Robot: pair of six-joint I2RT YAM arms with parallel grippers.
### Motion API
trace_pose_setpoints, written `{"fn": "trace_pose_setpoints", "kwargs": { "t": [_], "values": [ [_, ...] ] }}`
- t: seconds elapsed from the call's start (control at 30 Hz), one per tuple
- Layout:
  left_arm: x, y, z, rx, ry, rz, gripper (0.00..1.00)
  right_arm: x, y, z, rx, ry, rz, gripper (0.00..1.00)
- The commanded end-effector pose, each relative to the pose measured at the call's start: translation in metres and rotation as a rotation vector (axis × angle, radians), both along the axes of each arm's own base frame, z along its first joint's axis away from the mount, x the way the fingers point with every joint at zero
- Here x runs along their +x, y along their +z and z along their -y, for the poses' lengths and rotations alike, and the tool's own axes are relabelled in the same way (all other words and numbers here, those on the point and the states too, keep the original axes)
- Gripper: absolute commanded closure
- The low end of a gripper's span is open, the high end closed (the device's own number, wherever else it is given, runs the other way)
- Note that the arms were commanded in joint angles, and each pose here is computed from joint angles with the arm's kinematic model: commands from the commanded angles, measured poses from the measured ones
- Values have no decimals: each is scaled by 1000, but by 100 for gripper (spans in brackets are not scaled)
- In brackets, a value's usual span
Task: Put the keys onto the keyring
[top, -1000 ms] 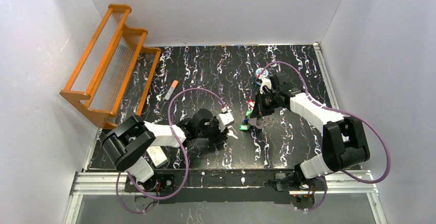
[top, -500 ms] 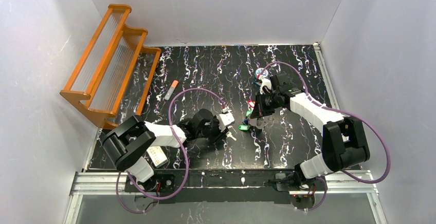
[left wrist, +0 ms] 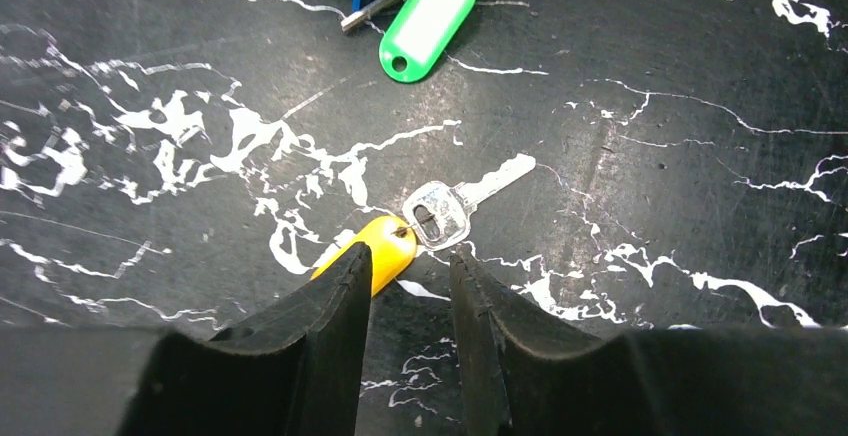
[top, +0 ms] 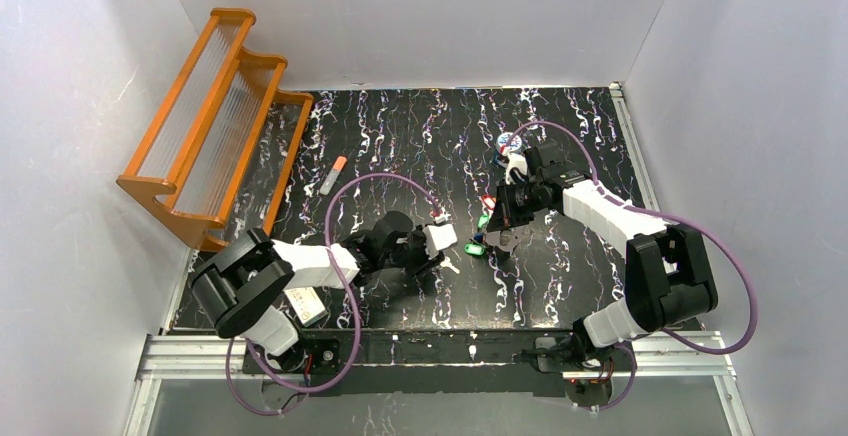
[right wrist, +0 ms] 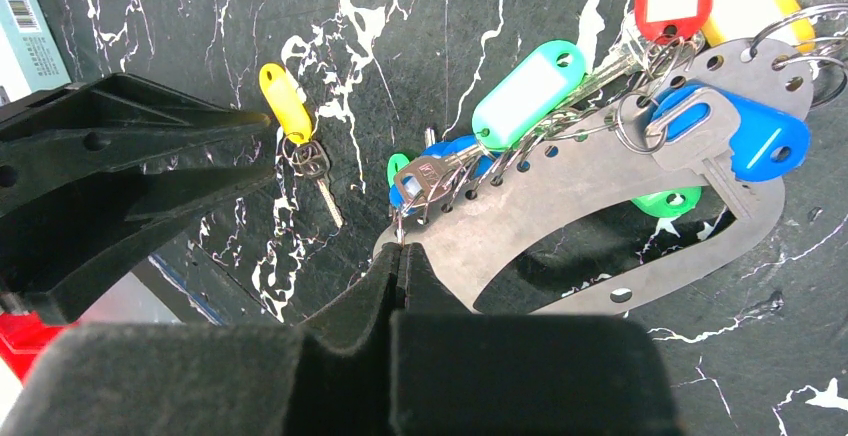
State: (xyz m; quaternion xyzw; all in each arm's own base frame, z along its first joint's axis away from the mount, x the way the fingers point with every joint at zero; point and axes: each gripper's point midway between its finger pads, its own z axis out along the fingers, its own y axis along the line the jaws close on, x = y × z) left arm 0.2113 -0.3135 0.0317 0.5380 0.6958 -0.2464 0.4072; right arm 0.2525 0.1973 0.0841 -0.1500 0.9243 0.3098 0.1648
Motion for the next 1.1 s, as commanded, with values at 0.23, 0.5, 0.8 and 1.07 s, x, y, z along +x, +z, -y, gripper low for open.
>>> {"fn": "trace_pose_setpoints", "kwargs": {
  "t": [0.23, 0.5, 0.8, 1.07],
  "values": [
    [-8, 14, -20, 152, -288, 290, 66, 5, 8, -6, 23, 21, 22, 99],
    [-4, 0, -7, 249, -445, 289, 66, 4, 7, -5, 17, 24, 23, 99],
    [2, 0, 8, 234, -486, 292, 67, 4, 7, -4, 14, 27, 24, 99],
    [-2, -7, 10, 254, -538, 264, 75, 4, 5, -5, 15, 30, 21, 99]
  ]
}}
